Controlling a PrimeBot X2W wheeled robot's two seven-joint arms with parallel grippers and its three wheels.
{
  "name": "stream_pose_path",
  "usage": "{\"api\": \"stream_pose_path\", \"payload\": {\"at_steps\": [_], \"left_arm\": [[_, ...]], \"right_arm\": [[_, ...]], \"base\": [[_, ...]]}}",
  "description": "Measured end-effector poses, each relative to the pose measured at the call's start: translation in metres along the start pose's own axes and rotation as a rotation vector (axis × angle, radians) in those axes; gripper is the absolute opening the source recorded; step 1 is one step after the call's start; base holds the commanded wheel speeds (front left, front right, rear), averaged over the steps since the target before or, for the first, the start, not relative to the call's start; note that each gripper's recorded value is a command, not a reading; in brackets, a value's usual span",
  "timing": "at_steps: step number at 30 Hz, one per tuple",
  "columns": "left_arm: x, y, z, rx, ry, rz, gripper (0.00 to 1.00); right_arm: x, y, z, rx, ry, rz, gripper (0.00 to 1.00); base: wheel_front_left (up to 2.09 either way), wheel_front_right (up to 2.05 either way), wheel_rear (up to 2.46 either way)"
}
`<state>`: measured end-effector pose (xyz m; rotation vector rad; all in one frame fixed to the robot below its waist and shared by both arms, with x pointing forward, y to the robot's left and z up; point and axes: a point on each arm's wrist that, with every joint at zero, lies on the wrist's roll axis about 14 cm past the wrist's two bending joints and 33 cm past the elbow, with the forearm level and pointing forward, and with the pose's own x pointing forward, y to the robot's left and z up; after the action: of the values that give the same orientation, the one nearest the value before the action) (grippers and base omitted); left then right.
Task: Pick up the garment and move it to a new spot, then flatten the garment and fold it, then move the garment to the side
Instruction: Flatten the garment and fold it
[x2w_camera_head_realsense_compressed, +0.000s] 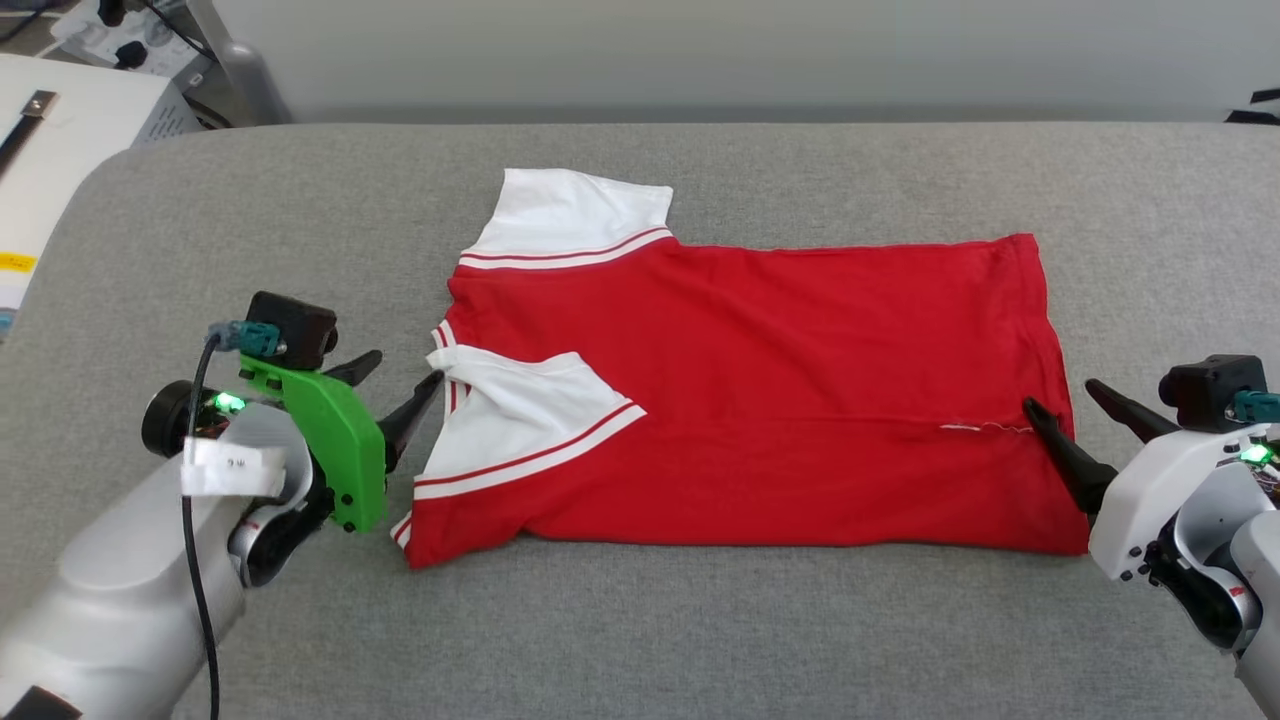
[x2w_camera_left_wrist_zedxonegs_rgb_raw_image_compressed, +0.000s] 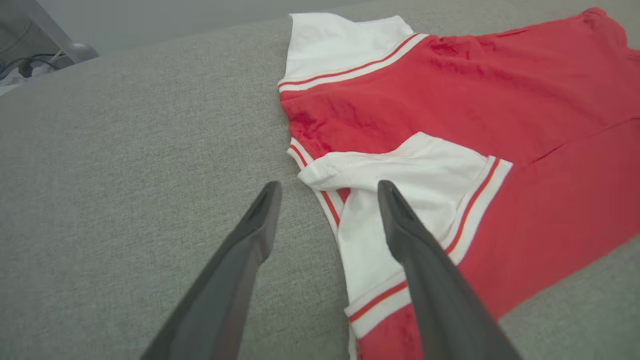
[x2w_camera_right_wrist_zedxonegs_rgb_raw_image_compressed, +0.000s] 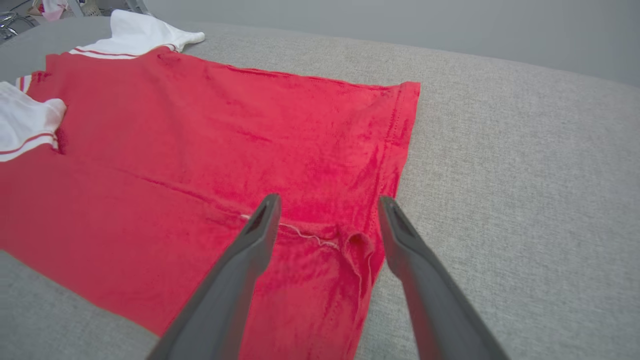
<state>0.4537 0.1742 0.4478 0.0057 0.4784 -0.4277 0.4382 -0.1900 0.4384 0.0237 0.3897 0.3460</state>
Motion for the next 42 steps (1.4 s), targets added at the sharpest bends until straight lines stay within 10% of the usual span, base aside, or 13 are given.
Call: {"api": "stream_pose_path", "payload": {"at_steps": [15,31,32,33,42], "left_arm": [[-0.024,-0.017,-0.049,-0.075,0.529,-0.102,1.00],[-0.015,-0.035,-0.108,-0.120,0.735,-0.155,1.00],[-0.015,-0.035,-0.109,-0.121,0.738,-0.155,0.29],[-0.015,-0.035,-0.109,-0.120,0.736,-0.155,0.00],[-0.019,-0.041,-0.095,-0.039,0.599,-0.165,0.00]], "right_arm": [[-0.004,0.018,0.014,-0.016,-0.018,0.036,1.00],[-0.010,0.004,-0.004,0.008,0.031,-0.007,1.00],[-0.010,0.004,-0.004,0.009,0.032,-0.009,1.00],[-0.010,0.004,-0.004,0.008,0.032,-0.009,1.00],[-0.021,-0.017,0.039,-0.091,-0.029,-0.040,1.00]], "base": [[0.00,0.00,0.00],[0.00,0.00,0.00],[0.00,0.00,0.00],[0.00,0.00,0.00],[0.00,0.00,0.00]]}}
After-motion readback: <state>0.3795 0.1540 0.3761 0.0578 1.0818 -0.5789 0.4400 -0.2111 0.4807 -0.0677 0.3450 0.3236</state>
